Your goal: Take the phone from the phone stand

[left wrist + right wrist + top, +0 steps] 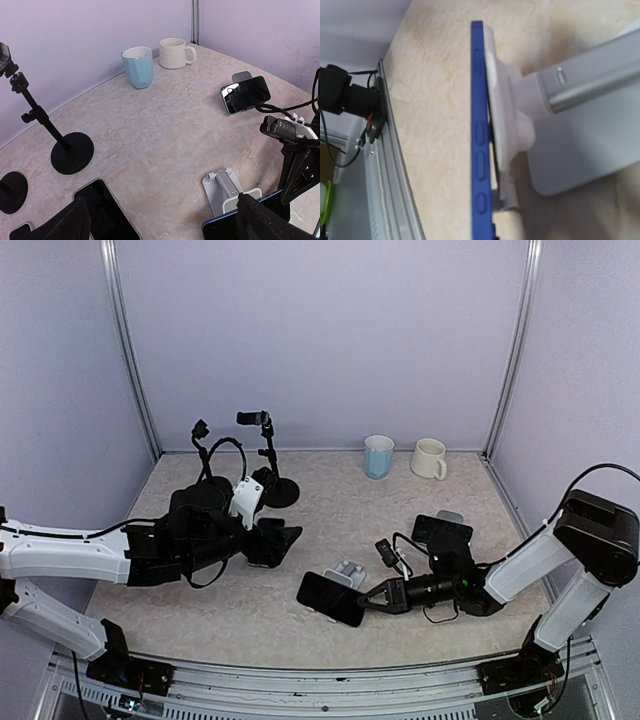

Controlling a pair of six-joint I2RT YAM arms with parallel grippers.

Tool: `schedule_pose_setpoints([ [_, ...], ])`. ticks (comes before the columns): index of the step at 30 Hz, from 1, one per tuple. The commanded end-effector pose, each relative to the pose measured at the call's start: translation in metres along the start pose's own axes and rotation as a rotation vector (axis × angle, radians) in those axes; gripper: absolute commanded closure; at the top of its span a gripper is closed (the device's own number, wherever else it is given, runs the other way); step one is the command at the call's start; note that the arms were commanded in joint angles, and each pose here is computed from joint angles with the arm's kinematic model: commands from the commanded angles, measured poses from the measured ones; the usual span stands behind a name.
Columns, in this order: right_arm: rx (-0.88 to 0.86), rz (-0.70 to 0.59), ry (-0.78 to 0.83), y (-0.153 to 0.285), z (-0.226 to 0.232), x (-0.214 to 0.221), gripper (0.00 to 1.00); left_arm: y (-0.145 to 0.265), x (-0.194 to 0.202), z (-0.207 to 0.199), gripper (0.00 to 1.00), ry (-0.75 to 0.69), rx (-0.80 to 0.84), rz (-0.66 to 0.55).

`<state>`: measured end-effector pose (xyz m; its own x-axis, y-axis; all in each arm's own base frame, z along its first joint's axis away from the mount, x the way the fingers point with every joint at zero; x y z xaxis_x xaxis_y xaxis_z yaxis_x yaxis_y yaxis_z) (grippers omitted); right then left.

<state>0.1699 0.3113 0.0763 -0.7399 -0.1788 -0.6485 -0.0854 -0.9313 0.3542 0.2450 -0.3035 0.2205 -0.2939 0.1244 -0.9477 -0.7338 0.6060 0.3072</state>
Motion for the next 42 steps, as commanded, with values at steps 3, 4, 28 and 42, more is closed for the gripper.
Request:
schedule_pose_setpoints([
  [3,0.013,-0.025,0.084,-0.002,0.012,-0.026,1.00,0.006,-0.001,-0.005,0.01,-0.060,0.011,-0.011],
  [4,0.020,-0.024,0.093,-0.001,0.012,-0.029,1.00,0.007,-0.001,-0.007,0.01,-0.075,0.016,-0.007],
  [28,-0.168,0.119,0.134,0.009,0.072,-0.050,1.00,0.035,0.081,-0.099,0.02,-0.709,0.294,0.304],
  [42,-0.245,0.199,0.134,0.010,0.092,-0.048,1.00,0.011,0.109,-0.113,0.01,-0.884,0.265,0.410],
])
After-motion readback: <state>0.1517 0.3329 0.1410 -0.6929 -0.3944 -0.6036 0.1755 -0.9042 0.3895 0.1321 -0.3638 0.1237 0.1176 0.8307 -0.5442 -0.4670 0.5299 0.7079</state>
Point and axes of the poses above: each gripper's point midway between its finger pads, its own y axis back along the fingers, its own z axis along the line the jaws close on, x = y × z, the point moved 2 cm from there along y, back along the fingers, and after that the axes turned 10 degrees about y, right-handed, at the moved point
